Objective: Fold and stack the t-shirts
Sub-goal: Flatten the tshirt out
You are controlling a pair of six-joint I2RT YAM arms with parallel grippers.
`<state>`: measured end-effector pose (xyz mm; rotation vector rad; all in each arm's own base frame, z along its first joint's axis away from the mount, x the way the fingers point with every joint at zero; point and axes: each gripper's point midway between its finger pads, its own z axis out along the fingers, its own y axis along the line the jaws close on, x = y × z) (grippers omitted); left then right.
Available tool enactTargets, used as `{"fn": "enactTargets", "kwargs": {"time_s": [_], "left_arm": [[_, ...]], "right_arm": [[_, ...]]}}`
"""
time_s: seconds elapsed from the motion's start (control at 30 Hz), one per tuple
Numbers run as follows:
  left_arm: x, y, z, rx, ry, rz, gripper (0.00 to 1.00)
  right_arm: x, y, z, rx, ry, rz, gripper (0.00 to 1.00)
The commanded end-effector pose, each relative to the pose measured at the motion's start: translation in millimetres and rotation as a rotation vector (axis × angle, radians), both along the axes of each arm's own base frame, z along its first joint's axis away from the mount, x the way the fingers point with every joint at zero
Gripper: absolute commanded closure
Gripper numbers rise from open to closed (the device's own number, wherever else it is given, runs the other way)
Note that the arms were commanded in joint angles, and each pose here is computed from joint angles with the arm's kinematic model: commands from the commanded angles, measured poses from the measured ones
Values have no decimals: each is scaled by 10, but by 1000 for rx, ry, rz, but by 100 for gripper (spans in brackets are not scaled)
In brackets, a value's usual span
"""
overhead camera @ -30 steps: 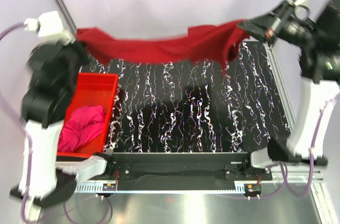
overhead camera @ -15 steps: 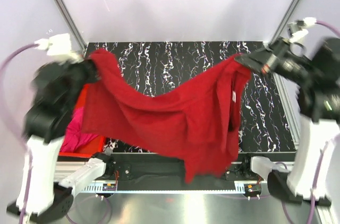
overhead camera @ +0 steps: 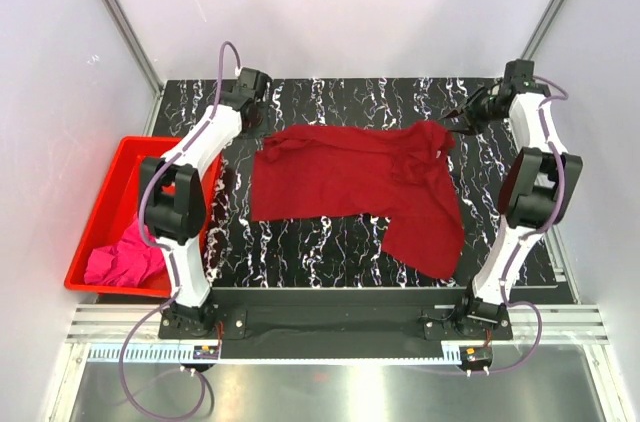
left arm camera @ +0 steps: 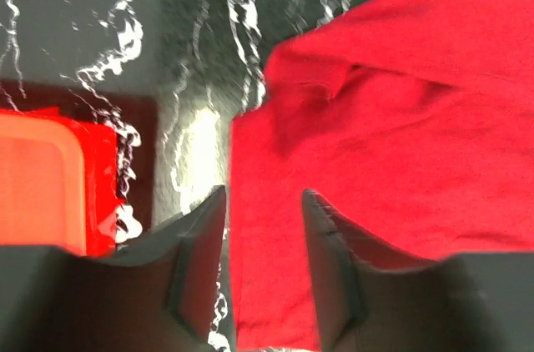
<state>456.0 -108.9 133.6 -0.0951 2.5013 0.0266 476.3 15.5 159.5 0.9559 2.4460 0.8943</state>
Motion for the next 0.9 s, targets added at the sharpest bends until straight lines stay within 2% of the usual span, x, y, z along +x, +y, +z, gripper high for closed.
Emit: {"fn": "enactTargets", "kwargs": {"time_s": [0.0, 0.03, 0.07, 0.13, 0.2, 0.23, 0.27, 0.3, 0.33, 0.4, 0.53, 0.73, 0.87], "left_arm": [[135, 173, 654, 32, -141, 72, 43], [38, 207, 746, 28, -153, 79, 27], [-35, 218, 766, 18, -153, 87, 20], [-323, 252, 732, -4, -128, 86, 18], [-556, 168, 601, -76, -79, 75, 25], [-774, 163, 444, -101, -31, 74, 29], [-917, 47, 327, -154, 12, 58, 42], [-1019, 15, 242, -159, 34, 56, 50], [-1111, -8, 191, -154, 44, 54, 55], [-1317, -7, -59, -85, 85, 80, 66], [-1459, 60, -251, 5, 86, 155, 68], [-1652, 109, -656, 22, 180, 218, 70], [-1550, 73, -710, 13, 145, 207, 70]], "right_arm": [[50, -271, 401, -204, -79, 63, 51], [-30, -381, 386, -271, -38, 39, 43], [-99, -453, 377, -317, -13, 27, 38], [-295, -536, 421, -386, 36, 14, 36], [-497, -498, 497, -386, 40, 5, 33], [-617, -431, 380, -359, 70, 14, 32], [-689, -372, 408, -344, 57, 19, 30], [-799, -317, 563, -349, 13, 19, 30], [-930, -218, 457, -338, 33, 44, 30], [-1116, -107, 581, -321, -6, 49, 31], [-1468, 309, 459, -191, 15, 127, 35], [-1868, 610, 306, -169, 49, 212, 37], [-2084, 645, 178, -164, 74, 237, 37]]}}
